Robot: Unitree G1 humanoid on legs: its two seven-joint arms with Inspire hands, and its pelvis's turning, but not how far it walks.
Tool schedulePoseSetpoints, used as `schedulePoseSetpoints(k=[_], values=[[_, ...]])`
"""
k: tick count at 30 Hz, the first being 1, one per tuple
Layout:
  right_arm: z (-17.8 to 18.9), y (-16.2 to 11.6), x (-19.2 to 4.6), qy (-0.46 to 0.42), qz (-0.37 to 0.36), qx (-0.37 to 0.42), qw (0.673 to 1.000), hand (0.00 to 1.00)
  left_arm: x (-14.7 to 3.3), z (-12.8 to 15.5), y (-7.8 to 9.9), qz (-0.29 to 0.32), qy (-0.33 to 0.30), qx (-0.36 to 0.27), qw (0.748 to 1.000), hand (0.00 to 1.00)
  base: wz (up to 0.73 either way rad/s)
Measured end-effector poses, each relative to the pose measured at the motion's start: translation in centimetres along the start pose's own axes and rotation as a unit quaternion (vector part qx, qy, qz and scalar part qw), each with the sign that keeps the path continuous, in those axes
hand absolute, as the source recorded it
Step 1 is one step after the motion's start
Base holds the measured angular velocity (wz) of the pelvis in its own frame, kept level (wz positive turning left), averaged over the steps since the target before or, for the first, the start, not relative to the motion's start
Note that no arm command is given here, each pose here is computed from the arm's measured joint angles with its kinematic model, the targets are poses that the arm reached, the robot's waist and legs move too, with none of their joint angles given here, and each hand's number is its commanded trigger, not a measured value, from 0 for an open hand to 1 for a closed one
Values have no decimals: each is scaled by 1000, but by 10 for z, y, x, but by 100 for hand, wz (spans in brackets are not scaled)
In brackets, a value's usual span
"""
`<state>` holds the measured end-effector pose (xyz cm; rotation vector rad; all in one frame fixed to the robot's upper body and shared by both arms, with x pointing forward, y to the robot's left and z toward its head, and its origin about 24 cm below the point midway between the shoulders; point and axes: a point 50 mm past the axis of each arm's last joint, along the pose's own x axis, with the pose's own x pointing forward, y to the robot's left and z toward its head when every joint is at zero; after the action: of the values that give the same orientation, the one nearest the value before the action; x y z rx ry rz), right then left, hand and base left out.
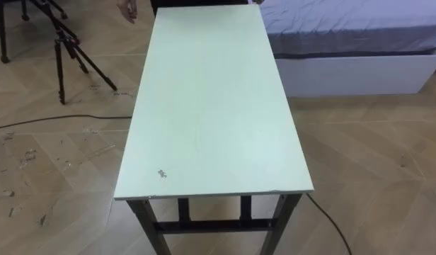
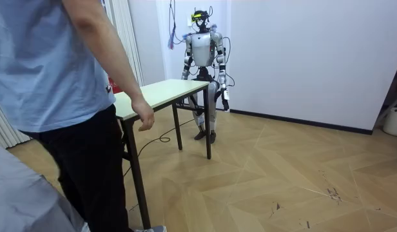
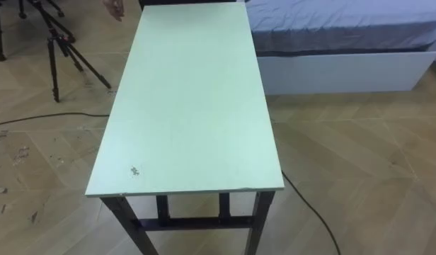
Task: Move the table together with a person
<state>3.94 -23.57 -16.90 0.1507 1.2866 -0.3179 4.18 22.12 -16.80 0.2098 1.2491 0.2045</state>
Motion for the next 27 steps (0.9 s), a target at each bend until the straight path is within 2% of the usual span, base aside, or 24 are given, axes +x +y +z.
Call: schedulePoseSetpoints(k=[6,13,15,20,24,27], values=[[-1,0,0,1,5,0,1000,0,0,-1,1,1,1,-4,1000,0,0],[-2,0,0,2,16,0,1000,0,0,-8,1,-17,19,-70,997,0,0],[-1,-1,-1,2,24,-1,1000,0,-1,-9,2,-32,22,-101,994,0,0],[4,-1,-1,-3,49,-10,999,0,0,-8,5,-70,22,-131,989,0,0],[15,-2,-2,-20,82,-19,996,0,0,-4,4,-115,9,-205,972,0,0],[31,3,-3,-46,117,-37,991,0,-1,0,1,-155,-2,-221,963,0,-1]])
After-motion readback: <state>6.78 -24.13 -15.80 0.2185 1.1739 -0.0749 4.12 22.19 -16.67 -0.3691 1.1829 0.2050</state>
